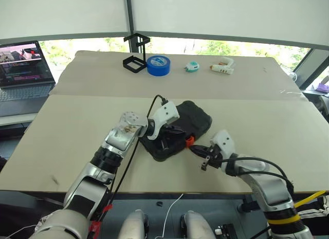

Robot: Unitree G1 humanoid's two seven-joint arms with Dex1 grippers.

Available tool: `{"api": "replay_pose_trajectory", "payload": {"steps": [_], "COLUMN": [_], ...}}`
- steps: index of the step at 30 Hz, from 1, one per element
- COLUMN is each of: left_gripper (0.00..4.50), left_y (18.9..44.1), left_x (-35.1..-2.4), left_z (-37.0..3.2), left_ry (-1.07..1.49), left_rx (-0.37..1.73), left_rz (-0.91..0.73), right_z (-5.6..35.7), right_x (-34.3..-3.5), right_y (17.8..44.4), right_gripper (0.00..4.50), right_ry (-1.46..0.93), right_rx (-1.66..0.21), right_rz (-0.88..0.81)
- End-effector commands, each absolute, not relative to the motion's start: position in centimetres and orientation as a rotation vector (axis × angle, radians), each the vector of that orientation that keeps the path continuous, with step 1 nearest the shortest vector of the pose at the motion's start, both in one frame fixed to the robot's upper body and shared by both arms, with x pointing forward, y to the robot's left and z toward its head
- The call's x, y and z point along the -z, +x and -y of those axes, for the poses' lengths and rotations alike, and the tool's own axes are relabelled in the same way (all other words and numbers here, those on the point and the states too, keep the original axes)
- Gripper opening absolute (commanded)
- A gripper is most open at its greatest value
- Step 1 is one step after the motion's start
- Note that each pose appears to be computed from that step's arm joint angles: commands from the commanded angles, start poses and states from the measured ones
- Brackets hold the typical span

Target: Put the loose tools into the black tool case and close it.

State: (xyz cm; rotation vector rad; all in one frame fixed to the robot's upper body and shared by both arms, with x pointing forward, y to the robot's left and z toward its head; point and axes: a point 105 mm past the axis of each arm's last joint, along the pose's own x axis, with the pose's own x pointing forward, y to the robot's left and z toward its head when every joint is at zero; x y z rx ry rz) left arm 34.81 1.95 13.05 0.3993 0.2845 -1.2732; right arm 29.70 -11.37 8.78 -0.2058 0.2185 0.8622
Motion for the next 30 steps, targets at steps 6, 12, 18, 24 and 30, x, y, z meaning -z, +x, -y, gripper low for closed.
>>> {"api": "replay_pose_trajectory", "payload": {"steps": [6, 12, 18, 24, 30], "left_gripper": [0.00, 0.00, 0.00, 0.00, 0.00], "left_y": [34.2, 34.1, 34.0, 34.0, 34.0], "left_x": [-8.1, -7.4, -7.3, -7.3, -7.3], "left_z": [-3.6, -4.1, -4.4, -4.3, -4.3], "left_ry": [0.420, 0.428, 0.423, 0.417, 0.418], "left_rx": [1.231, 1.226, 1.224, 1.227, 1.224], "left_rz": [-0.516, -0.542, -0.547, -0.546, -0.547], "right_z": [9.5, 9.5, 11.7, 11.9, 11.0], "right_x": [-11.3, -11.5, -9.9, -10.5, -11.1], "right_y": [30.7, 30.6, 29.7, 30.8, 31.3], "right_gripper": [0.05, 0.05, 0.05, 0.05, 0.05], "right_ry": [-0.221, -0.227, -0.343, -0.348, -0.313], "right_rx": [-0.879, -0.889, -0.879, -0.842, -0.854], "right_rz": [-0.076, -0.079, -0.217, -0.181, -0.148]}}
